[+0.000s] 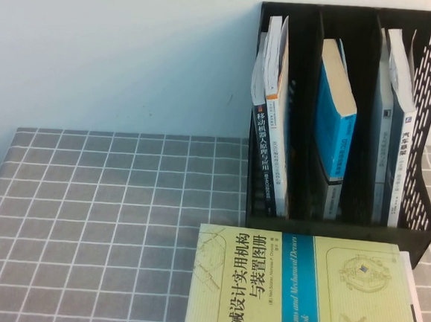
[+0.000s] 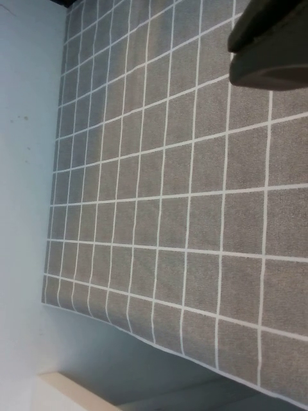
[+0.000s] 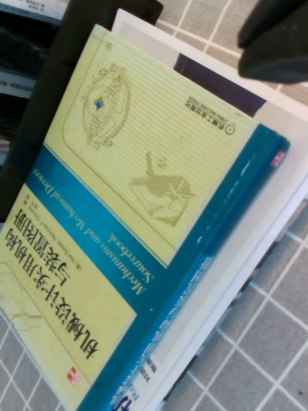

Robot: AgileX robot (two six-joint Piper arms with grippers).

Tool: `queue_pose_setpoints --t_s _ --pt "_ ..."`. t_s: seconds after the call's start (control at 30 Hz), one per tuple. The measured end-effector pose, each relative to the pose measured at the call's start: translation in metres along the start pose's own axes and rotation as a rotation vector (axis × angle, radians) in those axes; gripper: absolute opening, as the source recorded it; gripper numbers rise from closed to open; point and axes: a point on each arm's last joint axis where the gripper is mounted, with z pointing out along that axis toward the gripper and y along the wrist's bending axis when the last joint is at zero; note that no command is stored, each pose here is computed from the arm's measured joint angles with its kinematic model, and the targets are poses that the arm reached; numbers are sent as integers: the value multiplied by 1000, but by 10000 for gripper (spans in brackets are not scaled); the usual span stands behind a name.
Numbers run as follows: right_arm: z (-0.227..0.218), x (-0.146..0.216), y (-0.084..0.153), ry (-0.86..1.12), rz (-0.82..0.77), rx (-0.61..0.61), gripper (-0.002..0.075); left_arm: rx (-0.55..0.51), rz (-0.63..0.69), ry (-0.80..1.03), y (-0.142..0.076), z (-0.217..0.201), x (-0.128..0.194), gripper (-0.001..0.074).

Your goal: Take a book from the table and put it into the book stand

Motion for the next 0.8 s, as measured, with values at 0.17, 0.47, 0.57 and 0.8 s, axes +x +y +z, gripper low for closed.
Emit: queue_pose_setpoints --t_s 0.17,0.47,0.57,0.8 --pt "0 0 0 0 0 0 -3 -1 16 2 0 0 0 1" --pt "0 0 0 0 0 0 -3 -5 34 2 0 0 0 1" --pt "0 0 0 0 0 0 -3 -5 34 2 0 0 0 1" --pt "0 0 0 1 0 0 -3 -4 34 3 0 0 0 1"
